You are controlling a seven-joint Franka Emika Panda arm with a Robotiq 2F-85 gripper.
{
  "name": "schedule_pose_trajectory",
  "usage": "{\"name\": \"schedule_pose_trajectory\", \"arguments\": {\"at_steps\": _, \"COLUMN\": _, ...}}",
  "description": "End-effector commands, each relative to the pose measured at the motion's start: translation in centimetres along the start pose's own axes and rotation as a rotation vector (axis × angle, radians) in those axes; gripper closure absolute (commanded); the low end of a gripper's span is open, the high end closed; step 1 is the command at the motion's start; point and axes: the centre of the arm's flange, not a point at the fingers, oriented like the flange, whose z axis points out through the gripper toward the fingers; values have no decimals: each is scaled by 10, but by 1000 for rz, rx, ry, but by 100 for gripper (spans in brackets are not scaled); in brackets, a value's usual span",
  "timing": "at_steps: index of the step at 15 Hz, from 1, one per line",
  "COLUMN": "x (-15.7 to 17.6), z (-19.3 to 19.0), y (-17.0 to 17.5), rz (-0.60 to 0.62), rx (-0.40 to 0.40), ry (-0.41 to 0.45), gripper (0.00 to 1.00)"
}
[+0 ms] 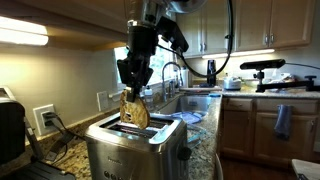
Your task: Remove one slice of bread from the glass bowl and place it inside the left slot on the toaster
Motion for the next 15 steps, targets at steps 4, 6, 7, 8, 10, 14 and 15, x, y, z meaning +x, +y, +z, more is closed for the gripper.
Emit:
{"name": "schedule_pose_trajectory", "arguments": {"at_steps": 4, "x": 2, "z": 3, "y": -1, "rz": 5, "rx": 9, "ry": -9, "gripper": 81}}
{"name": "schedule_pose_trajectory", "arguments": {"at_steps": 6, "x": 2, "z": 2, "y": -1, "rz": 5, "rx": 10, "ry": -12, "gripper": 67}}
{"name": "schedule_pose_trajectory", "arguments": {"at_steps": 7, "x": 2, "z": 2, "y": -1, "rz": 5, "rx": 11, "ry": -12, "gripper": 63}}
{"name": "schedule_pose_trajectory", "arguments": {"at_steps": 8, "x": 3, "z": 1, "y": -1, "rz": 4, "rx": 11, "ry": -12, "gripper": 62}}
{"name": "schedule_pose_trajectory", "arguments": {"at_steps": 10, "x": 3, "z": 1, "y": -1, "rz": 5, "rx": 11, "ry": -13, "gripper": 62}}
{"name": "schedule_pose_trajectory", "arguments": {"at_steps": 14, "x": 3, "z": 2, "y": -1, "rz": 5, "rx": 12, "ry": -13, "gripper": 62}}
{"name": "schedule_pose_trajectory", "arguments": {"at_steps": 15, "x": 3, "z": 2, "y": -1, "rz": 5, "rx": 12, "ry": -13, "gripper": 62}}
